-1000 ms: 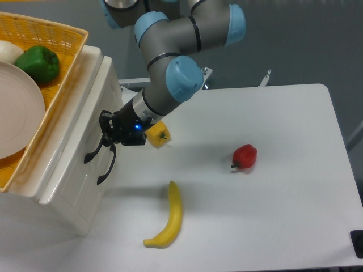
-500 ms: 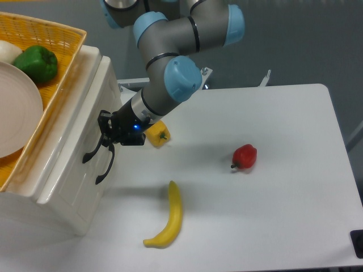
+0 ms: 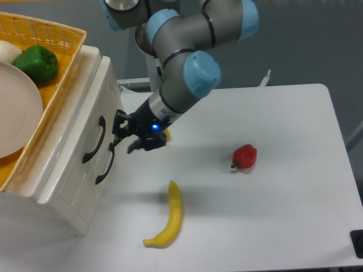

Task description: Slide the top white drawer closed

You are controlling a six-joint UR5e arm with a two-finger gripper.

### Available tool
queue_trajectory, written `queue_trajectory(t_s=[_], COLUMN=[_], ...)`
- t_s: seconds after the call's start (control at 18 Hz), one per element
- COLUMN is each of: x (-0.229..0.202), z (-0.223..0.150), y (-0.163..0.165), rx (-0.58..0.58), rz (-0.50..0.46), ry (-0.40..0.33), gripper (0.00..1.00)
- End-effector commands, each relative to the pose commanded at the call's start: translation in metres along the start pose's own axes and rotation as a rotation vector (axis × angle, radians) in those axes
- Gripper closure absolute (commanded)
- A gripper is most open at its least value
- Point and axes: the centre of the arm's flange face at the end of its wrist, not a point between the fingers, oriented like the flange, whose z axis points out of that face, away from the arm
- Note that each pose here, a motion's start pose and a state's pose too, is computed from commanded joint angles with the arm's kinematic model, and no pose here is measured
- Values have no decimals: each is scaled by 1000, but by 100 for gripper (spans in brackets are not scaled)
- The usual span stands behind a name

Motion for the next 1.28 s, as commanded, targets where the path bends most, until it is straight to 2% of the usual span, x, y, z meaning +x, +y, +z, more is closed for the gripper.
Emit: queue_trajectory(t_s=[0.17, 0.39, 0.44, 0.56, 0.67, 0.78, 0.89, 1.0, 1.11, 1.17, 1.28], x=[-21, -51, -61, -80, -96, -112, -125, -142, -173, -202, -253], z=[-32, -72, -79, -93, -106, -110, -119, -125, -130, -132, -141], y=[-2, -3, 0, 8, 15, 20, 22, 22, 25, 33, 45], rx=[21, 69, 70, 55, 9, -66, -78, -68, -90, -109, -161], rz=[-17, -37, -21, 75, 201, 277, 282, 272, 243, 227, 279], ry=[-74, -127, -145, -204, -300, -403, -474, -496, -530, -553, -567], gripper=[0, 0, 0, 0, 0, 0, 0, 0, 0, 0, 0])
